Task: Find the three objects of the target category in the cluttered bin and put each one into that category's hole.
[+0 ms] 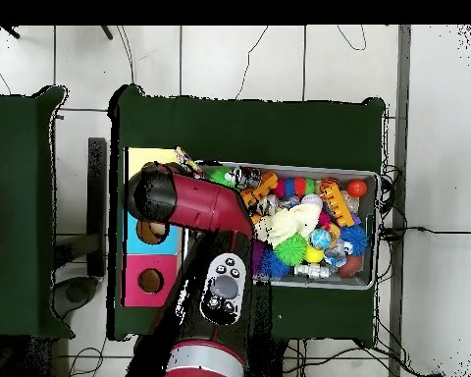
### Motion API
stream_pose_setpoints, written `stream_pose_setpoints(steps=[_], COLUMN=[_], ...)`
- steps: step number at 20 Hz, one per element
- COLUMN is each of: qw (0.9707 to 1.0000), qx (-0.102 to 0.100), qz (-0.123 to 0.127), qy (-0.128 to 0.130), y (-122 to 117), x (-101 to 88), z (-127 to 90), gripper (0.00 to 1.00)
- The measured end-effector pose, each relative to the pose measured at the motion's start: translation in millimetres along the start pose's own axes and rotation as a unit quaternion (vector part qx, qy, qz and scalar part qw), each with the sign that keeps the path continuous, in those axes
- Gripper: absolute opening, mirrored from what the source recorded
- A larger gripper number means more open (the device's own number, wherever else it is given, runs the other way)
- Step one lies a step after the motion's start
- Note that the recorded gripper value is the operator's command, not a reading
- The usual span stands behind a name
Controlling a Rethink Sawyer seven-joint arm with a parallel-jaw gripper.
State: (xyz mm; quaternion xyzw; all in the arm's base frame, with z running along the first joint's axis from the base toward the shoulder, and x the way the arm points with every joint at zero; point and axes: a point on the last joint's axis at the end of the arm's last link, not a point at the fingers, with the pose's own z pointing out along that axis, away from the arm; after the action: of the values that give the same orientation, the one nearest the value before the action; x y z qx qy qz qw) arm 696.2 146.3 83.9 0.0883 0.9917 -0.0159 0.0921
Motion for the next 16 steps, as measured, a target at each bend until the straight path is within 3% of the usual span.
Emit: stream_pose_setpoints(steps=[16], qw=[0.9997], qx=[0.016], qz=[-0.019], qy=[0.005], y=[11], x=[5.8], z=[-5], gripper=[0.0])
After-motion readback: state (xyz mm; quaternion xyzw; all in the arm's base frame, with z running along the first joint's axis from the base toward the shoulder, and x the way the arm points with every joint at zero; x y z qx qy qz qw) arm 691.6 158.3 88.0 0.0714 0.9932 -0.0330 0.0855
